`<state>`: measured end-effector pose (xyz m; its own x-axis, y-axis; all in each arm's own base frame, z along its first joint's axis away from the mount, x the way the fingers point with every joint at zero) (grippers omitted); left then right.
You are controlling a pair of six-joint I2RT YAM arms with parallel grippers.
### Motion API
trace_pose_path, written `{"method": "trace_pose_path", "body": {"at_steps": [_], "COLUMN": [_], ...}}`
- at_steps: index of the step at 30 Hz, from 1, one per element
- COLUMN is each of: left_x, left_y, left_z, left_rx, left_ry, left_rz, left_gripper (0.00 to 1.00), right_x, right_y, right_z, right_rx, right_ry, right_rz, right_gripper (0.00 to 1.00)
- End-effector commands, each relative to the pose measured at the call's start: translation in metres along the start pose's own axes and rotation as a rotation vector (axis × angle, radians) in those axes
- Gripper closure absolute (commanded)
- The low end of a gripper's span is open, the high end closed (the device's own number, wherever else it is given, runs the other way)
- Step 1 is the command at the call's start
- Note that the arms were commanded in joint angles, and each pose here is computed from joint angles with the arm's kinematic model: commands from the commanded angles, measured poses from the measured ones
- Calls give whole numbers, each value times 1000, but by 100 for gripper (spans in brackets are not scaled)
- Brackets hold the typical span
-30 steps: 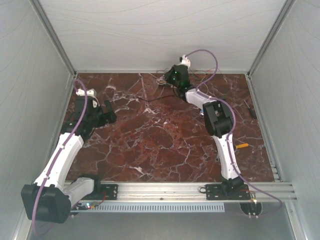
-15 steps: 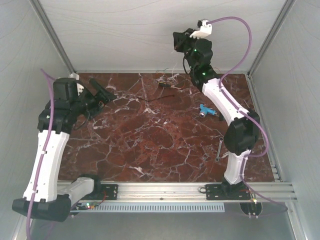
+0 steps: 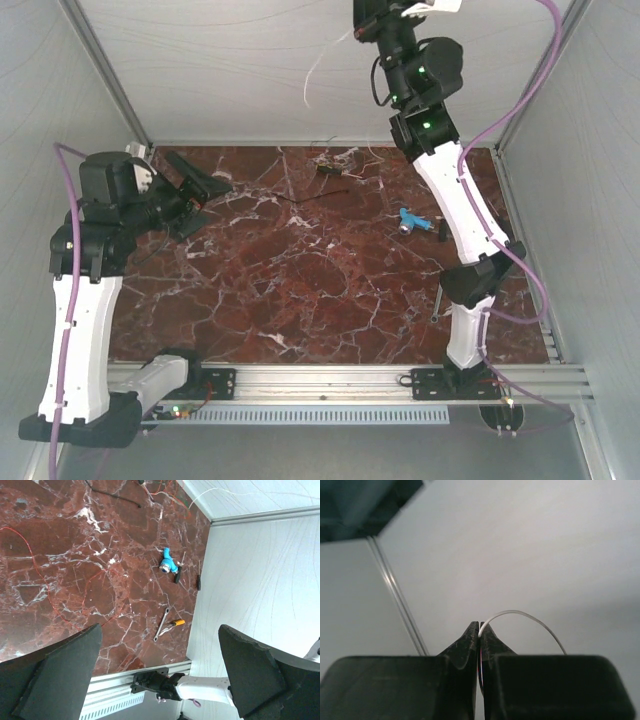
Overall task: Zip-tie the wires
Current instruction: Straighten the cable at the center of the board.
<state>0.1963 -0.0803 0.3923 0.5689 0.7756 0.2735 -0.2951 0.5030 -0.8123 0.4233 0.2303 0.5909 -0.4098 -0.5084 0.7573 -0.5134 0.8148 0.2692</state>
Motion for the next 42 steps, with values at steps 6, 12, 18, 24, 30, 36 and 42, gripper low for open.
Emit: {"method": "trace_pose_path", "body": {"at_steps": [6, 12, 18, 24, 30, 36, 42], "left_x": [0, 5, 11, -16, -51, -90, -101], "left_y": [-23, -30, 2, 53, 60, 45, 24], "left_z": [15, 12, -46, -100, -127, -131, -148], "left_rx": [-87, -93, -158, -507, -671, -873, -926], "left_ry": [17, 9, -16, 68, 32, -79, -81], "left_rz": [18, 42, -61, -316, -492, -727, -841], "left_gripper": [0, 0, 0, 0, 0, 0, 1], "right_x": [76, 90, 89, 113, 125, 125, 134], "right_y": [41, 47, 50, 58, 70, 83, 93], "right_z": [-6, -3, -2, 7, 17, 26, 37], "right_rx": [204, 250, 280, 315, 351, 368, 394], "right_ry": [-372, -447, -438, -466, -405, -318, -278], "right_rz": [-130, -197, -262, -343, -471, -550, -602], "right_gripper": [100, 100, 100, 100, 100, 100, 100]}}
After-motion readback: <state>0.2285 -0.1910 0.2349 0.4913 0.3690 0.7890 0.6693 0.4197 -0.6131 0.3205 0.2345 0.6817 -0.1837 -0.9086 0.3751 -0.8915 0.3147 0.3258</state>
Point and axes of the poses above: each gripper's point midway between its finger pads, its own z axis back along the fingers, its own y axis along the line the jaws close on, x = y × z, the point moved 7 cm from there along z, back along the fingers, and after that the axes turned 6 degrees about z, right-handed, at the moved point
